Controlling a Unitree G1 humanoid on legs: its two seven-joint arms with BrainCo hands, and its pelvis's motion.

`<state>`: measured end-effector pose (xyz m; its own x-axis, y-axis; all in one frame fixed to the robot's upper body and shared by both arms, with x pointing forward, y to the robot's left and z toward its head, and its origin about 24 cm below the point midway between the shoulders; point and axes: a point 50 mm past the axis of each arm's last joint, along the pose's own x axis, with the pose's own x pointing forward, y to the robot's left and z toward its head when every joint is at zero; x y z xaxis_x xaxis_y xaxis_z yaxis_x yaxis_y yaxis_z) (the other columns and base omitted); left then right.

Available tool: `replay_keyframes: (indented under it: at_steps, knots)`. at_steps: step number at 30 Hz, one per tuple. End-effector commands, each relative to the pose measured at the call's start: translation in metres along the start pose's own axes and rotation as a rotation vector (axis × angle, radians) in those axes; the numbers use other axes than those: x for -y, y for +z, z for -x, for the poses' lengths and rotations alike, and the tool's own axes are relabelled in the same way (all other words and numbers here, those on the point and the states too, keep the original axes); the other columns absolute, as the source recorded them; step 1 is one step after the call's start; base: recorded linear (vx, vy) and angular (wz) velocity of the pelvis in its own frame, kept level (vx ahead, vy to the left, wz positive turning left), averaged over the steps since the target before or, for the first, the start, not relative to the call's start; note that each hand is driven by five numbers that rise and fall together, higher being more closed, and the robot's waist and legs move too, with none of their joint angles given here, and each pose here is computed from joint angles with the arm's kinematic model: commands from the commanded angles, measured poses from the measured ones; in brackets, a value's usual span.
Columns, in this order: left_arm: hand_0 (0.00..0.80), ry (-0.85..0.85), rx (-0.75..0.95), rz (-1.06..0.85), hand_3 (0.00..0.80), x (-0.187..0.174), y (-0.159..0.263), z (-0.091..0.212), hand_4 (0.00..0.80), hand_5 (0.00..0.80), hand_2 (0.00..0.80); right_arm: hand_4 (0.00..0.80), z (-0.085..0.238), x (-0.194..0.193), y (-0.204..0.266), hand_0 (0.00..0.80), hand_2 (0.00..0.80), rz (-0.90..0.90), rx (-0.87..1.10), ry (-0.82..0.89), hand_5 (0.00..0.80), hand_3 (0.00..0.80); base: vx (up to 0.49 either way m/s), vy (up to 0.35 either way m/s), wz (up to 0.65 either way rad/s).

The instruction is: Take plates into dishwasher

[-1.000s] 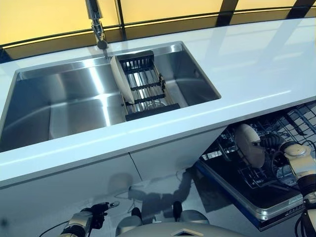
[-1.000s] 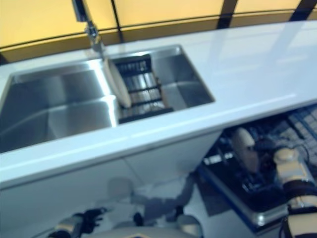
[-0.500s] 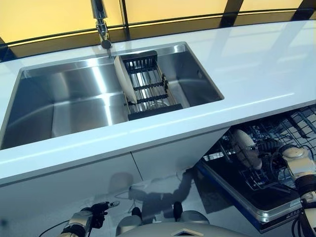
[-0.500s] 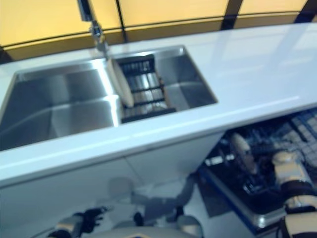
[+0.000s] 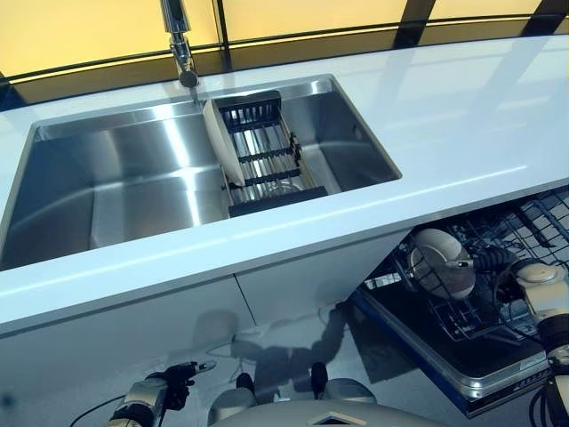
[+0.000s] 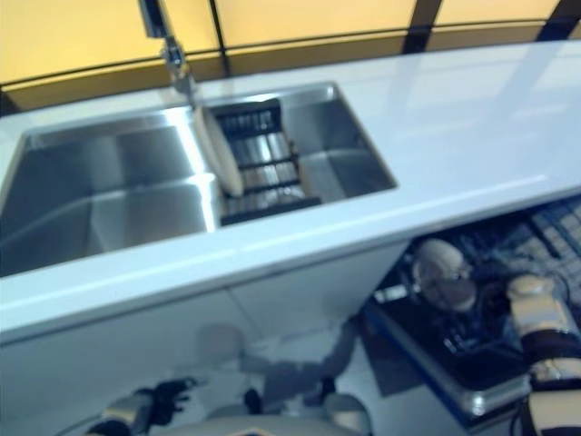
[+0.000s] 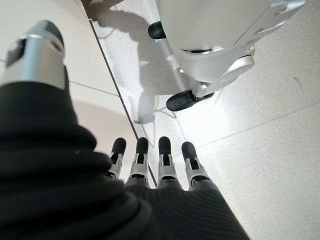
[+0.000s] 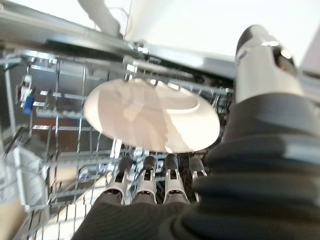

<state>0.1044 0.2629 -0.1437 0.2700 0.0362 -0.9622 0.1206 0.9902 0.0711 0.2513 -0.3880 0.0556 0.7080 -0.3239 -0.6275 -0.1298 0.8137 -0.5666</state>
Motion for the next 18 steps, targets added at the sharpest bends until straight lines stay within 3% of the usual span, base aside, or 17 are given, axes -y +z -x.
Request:
replay_keyframes:
  at_steps: [1, 10, 18]
  knots:
    - [0.0, 0.053, 0.017, 0.002, 0.0, -0.021, 0.007, 0.005, 0.0, 0.0, 0.0, 0.0, 0.016, 0.039, 0.01, 0.0, 0.0, 0.005, 0.035, -0.128, 0.0, 0.0, 0.0, 0.0, 0.0]
    - [0.0, 0.061, 0.025, 0.005, 0.0, -0.025, 0.002, 0.006, 0.0, 0.0, 0.0, 0.0, 0.047, 0.089, -0.016, 0.0, 0.0, -0.125, -0.012, -0.276, 0.0, 0.0, -0.003, 0.005, -0.07]
    - [0.0, 0.069, 0.029, 0.008, 0.0, -0.024, -0.003, 0.005, 0.0, 0.0, 0.0, 0.0, 0.072, 0.123, -0.01, 0.0, 0.0, -0.207, 0.047, -0.368, 0.0, 0.0, -0.001, -0.001, -0.04]
